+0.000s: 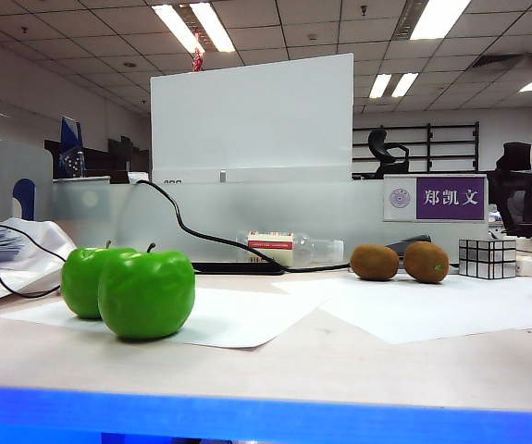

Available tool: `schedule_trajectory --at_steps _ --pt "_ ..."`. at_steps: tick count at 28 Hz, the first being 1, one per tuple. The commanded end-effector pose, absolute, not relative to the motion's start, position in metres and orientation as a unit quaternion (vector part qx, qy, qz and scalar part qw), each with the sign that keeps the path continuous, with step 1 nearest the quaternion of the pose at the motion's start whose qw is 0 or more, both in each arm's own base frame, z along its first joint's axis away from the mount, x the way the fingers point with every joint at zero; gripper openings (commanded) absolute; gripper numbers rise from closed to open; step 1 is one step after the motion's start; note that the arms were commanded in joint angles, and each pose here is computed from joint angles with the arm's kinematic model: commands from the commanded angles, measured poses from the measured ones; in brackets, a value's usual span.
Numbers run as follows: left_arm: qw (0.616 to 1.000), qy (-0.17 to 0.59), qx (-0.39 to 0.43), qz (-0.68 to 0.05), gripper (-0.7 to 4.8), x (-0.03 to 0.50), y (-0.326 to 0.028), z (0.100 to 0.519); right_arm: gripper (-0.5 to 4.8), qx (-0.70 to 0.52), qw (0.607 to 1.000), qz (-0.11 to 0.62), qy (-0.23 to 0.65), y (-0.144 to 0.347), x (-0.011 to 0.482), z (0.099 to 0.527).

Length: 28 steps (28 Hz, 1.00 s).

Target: Put the same fruits together.

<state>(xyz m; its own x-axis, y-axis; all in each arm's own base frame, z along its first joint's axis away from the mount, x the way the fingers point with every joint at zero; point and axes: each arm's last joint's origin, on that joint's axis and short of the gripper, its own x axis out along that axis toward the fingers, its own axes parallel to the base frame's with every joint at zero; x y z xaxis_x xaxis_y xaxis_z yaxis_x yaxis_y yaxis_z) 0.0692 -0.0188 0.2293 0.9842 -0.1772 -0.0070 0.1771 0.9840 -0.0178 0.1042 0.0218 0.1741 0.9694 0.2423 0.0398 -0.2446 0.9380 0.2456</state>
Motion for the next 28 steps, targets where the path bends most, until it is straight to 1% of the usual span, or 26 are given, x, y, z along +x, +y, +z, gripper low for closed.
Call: schedule_trajectory --at_steps 1,5,9,15,17,23,26,28 --pt "0.994 0.006 -0.043 -0.101 -0.05 0.071 -0.020 0.227 -0.02 0.125 0.984 0.126 -0.012 0.022 0.104 0.174" --pt "0.992 -0.006 -0.069 -0.109 -0.05 0.078 -0.023 0.215 -0.02 0.118 0.985 0.125 -0.010 0.022 0.104 0.173" --pt "0.992 -0.019 -0.070 -0.108 -0.05 0.085 -0.025 0.199 -0.02 0.118 0.985 0.125 -0.011 0.022 0.104 0.174" --pt "0.993 -0.008 -0.051 -0.109 -0.05 0.092 -0.028 0.174 0.00 0.118 0.986 0.117 -0.009 0.021 0.104 0.173" --pt "0.993 0.007 -0.038 -0.108 -0.05 0.093 -0.028 0.165 0.00 0.118 0.986 0.115 -0.007 0.021 0.104 0.173" --pt "0.994 -0.016 -0.003 -0.109 -0.05 0.093 -0.028 0.169 0.00 0.118 0.986 0.115 -0.006 0.021 0.104 0.172" --pt "0.993 -0.050 0.000 -0.103 -0.05 0.093 -0.028 0.176 -0.01 0.118 0.986 0.116 -0.006 0.021 0.104 0.172" --pt "0.993 -0.058 -0.005 -0.104 -0.04 0.093 -0.028 0.177 -0.01 0.118 0.986 0.115 -0.006 0.021 0.104 0.172"
